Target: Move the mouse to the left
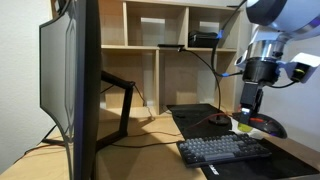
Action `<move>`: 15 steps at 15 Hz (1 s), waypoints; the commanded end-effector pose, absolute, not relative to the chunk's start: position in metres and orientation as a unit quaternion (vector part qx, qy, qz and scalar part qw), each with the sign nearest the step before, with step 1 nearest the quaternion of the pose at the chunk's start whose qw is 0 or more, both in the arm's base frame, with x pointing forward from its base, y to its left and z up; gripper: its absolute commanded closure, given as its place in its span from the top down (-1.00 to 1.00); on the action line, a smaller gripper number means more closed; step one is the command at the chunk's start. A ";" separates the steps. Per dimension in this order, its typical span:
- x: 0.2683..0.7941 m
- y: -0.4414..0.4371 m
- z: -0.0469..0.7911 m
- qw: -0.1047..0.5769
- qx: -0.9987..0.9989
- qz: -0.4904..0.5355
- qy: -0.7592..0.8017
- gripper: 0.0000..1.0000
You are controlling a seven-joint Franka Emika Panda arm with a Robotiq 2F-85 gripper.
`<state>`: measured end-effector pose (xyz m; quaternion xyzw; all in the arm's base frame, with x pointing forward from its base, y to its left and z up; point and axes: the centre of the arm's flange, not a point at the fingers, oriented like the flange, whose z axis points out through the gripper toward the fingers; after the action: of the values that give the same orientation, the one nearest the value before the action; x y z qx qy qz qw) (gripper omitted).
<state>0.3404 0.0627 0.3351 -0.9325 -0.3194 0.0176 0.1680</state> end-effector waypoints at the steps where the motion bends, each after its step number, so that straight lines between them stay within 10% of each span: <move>1: 0.346 0.163 0.314 0.207 -0.893 0.054 -0.397 0.00; 2: 0.329 0.121 0.328 0.188 -0.911 0.035 -0.365 0.50; 5: 0.323 0.164 0.318 0.197 -0.894 0.058 -0.398 0.50; 6: 0.327 0.162 0.313 0.198 -0.893 0.078 -0.396 0.00; 15: 0.355 0.271 0.281 0.224 -0.876 0.065 -0.421 0.00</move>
<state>0.3567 0.2725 0.2803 -0.8765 -0.4211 0.0646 0.2241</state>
